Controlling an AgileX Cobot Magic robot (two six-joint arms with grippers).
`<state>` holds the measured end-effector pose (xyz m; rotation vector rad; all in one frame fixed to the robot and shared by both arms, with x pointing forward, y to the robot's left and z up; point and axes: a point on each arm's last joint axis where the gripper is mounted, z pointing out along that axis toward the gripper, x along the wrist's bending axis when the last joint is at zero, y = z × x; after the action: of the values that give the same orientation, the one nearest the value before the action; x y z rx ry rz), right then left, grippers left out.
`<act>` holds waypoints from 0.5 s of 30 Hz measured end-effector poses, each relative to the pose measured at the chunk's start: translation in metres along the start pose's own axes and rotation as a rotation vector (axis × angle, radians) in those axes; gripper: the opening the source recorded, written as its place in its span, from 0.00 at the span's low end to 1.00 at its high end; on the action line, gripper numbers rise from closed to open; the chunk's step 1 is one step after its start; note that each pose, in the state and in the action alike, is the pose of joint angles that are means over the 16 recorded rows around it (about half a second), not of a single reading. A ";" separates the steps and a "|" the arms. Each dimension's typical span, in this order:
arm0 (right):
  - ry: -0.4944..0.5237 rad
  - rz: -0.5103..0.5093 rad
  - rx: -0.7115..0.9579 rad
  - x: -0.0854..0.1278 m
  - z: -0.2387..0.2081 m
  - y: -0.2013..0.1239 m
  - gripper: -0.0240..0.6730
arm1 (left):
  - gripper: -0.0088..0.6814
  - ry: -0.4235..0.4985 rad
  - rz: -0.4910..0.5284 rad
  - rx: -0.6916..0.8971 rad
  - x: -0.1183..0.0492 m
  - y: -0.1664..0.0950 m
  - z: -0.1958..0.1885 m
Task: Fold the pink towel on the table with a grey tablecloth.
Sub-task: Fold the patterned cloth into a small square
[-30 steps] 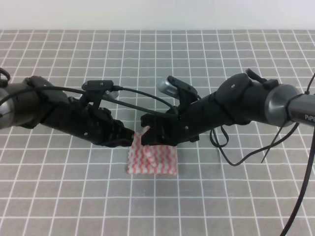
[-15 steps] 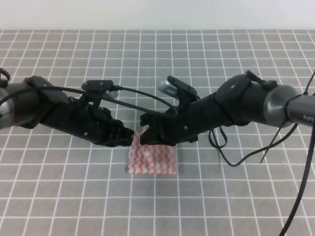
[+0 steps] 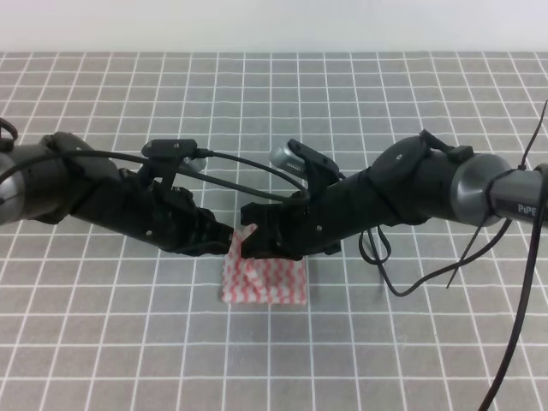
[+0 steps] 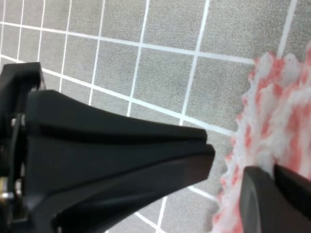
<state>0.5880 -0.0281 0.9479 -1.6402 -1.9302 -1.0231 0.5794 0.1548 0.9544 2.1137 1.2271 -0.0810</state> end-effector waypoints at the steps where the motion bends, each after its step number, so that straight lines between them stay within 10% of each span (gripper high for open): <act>1: 0.000 0.000 0.000 0.000 0.000 0.000 0.08 | 0.01 0.000 0.000 0.000 0.000 0.000 0.000; 15: 0.018 0.006 0.007 0.002 -0.003 0.002 0.40 | 0.01 -0.002 -0.001 0.000 0.000 0.000 0.000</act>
<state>0.5892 -0.0295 0.9517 -1.6262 -1.9139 -1.0243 0.5793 0.1547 0.9548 2.1120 1.2268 -0.0836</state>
